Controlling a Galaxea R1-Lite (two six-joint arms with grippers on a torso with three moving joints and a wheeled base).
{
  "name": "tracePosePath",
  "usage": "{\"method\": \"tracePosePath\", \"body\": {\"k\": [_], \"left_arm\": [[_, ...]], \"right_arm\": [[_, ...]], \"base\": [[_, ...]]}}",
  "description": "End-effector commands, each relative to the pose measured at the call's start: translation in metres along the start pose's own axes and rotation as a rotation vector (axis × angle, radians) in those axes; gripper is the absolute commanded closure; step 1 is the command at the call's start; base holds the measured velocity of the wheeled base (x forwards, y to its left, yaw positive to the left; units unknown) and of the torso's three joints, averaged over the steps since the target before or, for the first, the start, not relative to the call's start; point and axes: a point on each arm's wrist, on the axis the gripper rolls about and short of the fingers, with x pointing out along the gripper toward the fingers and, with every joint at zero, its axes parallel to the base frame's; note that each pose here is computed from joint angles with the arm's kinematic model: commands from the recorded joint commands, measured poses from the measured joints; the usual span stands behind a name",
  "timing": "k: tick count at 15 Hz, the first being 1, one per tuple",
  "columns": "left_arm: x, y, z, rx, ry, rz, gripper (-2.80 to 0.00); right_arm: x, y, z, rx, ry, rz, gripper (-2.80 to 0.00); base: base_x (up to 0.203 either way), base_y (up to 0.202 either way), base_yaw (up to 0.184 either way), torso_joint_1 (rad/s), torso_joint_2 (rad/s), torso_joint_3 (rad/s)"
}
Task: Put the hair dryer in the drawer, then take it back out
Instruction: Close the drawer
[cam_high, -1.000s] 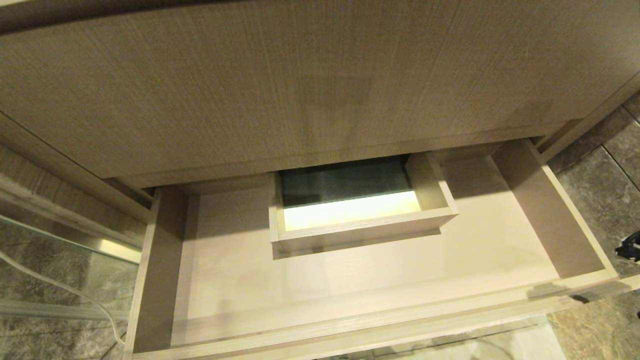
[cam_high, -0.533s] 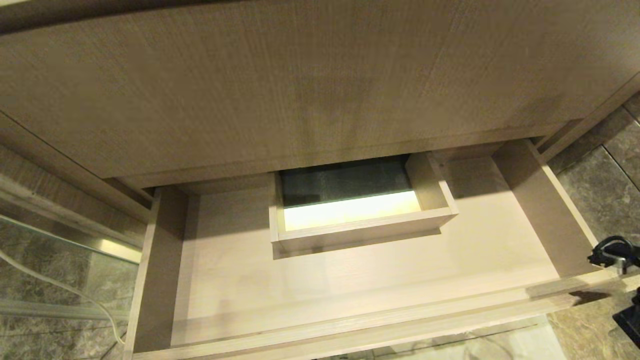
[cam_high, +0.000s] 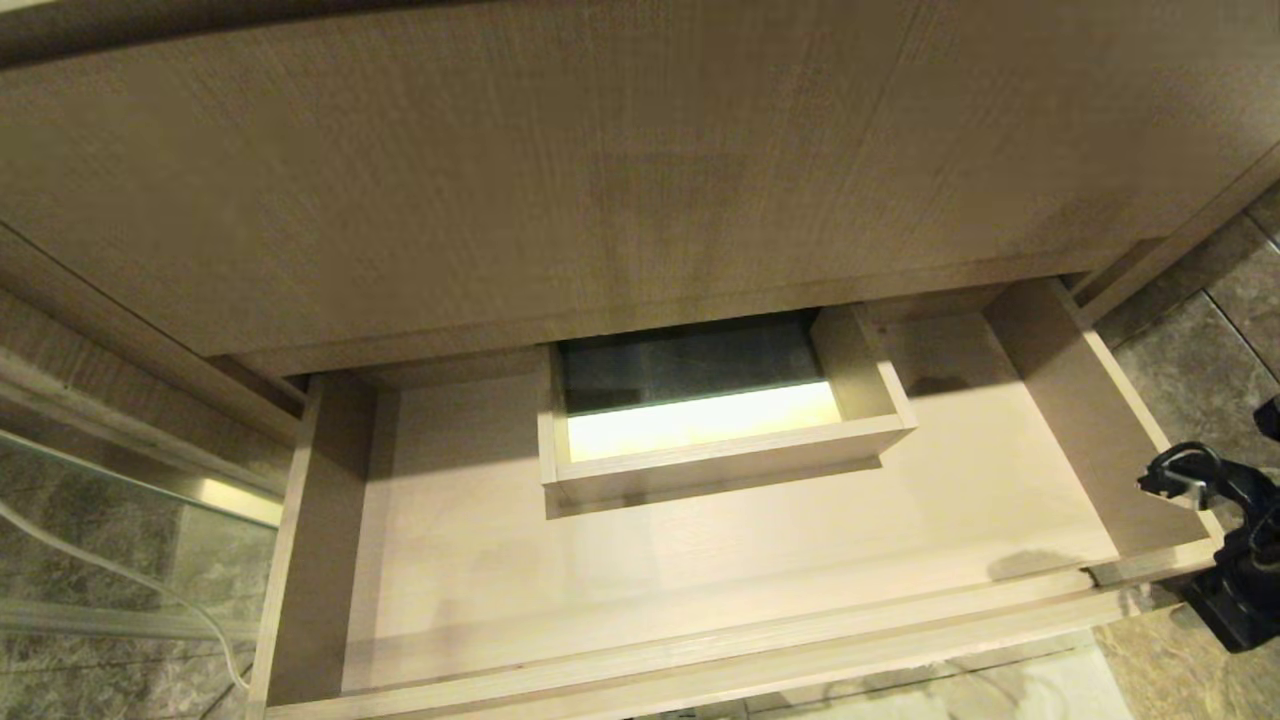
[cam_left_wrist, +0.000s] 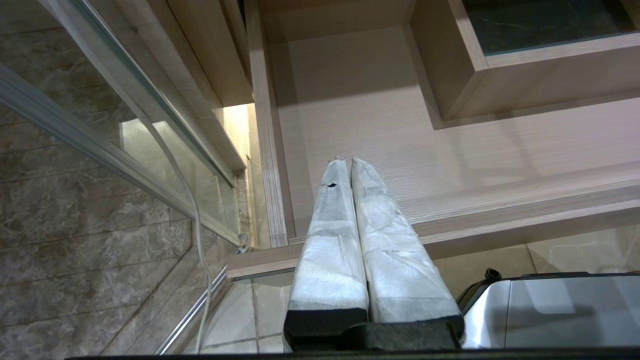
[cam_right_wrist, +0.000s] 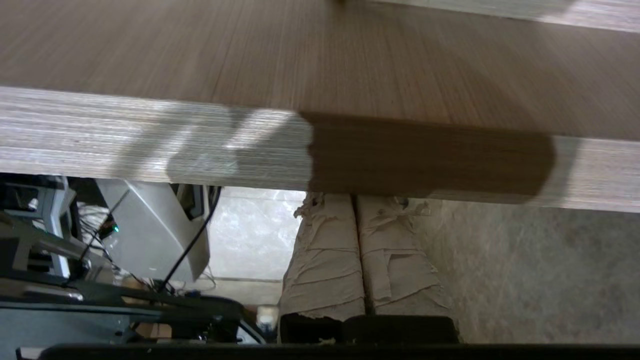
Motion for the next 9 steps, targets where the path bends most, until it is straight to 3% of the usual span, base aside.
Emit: {"method": "tracePosePath", "body": {"k": [1,6,9], "left_arm": [[0.0,0.0,0.0,0.0,0.0,0.0,0.0],[0.0,0.0,0.0,0.0,0.002,0.0,0.0],[0.0,0.0,0.0,0.0,0.002,0.0,0.0]], "right_arm": [[0.0,-0.005,0.009,-0.01,-0.091,-0.03,0.0],[-0.008,-0.011,0.033,-0.051,-0.32,-0.087,0.0],[-0.018,-0.017,0.067,-0.095,-0.571,-0.201,0.0]], "base": [[0.0,0.0,0.0,0.0,0.0,0.0],[0.0,0.0,0.0,0.0,0.0,0.0],[0.0,0.0,0.0,0.0,0.0,0.0]]}}
